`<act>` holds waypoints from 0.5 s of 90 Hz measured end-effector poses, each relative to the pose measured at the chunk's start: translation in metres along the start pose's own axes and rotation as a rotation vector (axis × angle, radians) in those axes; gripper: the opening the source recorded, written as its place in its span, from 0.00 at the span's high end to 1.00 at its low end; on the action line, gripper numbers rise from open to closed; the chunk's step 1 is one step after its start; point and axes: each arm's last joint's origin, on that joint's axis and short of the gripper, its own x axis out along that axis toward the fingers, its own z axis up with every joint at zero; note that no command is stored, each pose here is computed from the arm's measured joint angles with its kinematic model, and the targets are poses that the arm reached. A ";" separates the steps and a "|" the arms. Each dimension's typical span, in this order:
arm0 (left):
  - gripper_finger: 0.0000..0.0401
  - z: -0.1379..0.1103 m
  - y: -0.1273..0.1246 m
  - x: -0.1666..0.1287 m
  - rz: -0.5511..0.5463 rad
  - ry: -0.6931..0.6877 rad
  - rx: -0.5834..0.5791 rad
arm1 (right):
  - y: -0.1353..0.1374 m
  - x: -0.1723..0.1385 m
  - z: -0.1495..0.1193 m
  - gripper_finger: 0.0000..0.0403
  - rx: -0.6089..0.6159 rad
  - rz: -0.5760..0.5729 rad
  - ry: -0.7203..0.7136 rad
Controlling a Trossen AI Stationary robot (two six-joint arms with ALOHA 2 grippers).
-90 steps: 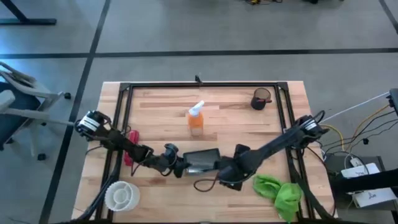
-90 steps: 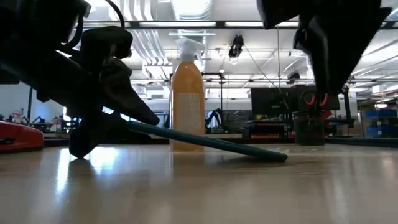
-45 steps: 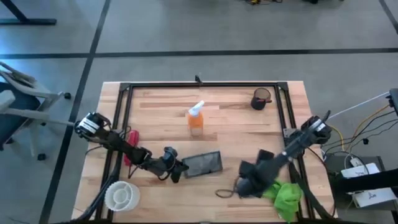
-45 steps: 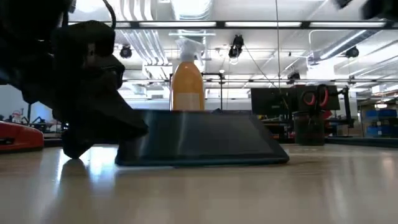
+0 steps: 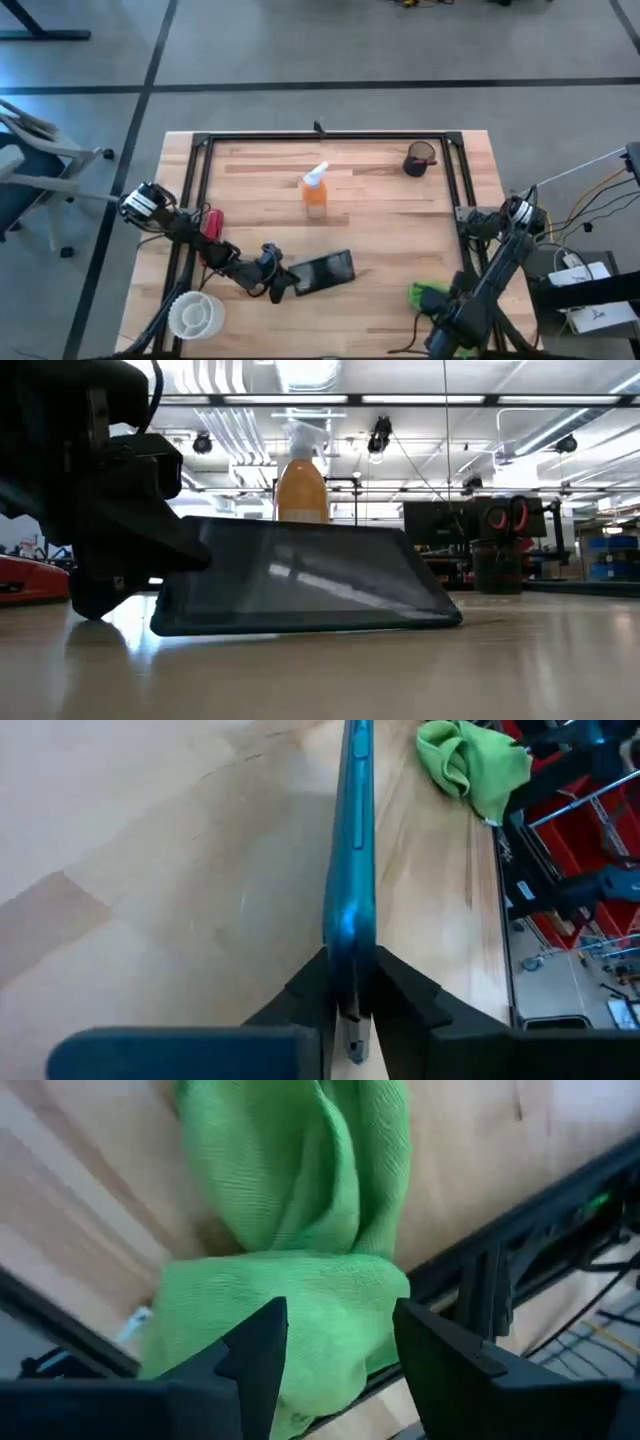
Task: Apply microfiber cloth
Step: Wipe the front and back of the blue cellphone with the green microfiber cloth
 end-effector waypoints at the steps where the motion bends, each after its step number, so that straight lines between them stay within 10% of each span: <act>1: 0.91 -0.001 0.000 0.000 -0.002 0.002 0.001 | 0.000 0.001 0.000 0.59 0.000 0.001 0.000; 45: 0.92 -0.014 -0.020 -0.002 -0.094 0.160 -0.032 | 0.000 0.050 0.037 0.58 -0.088 0.068 -0.010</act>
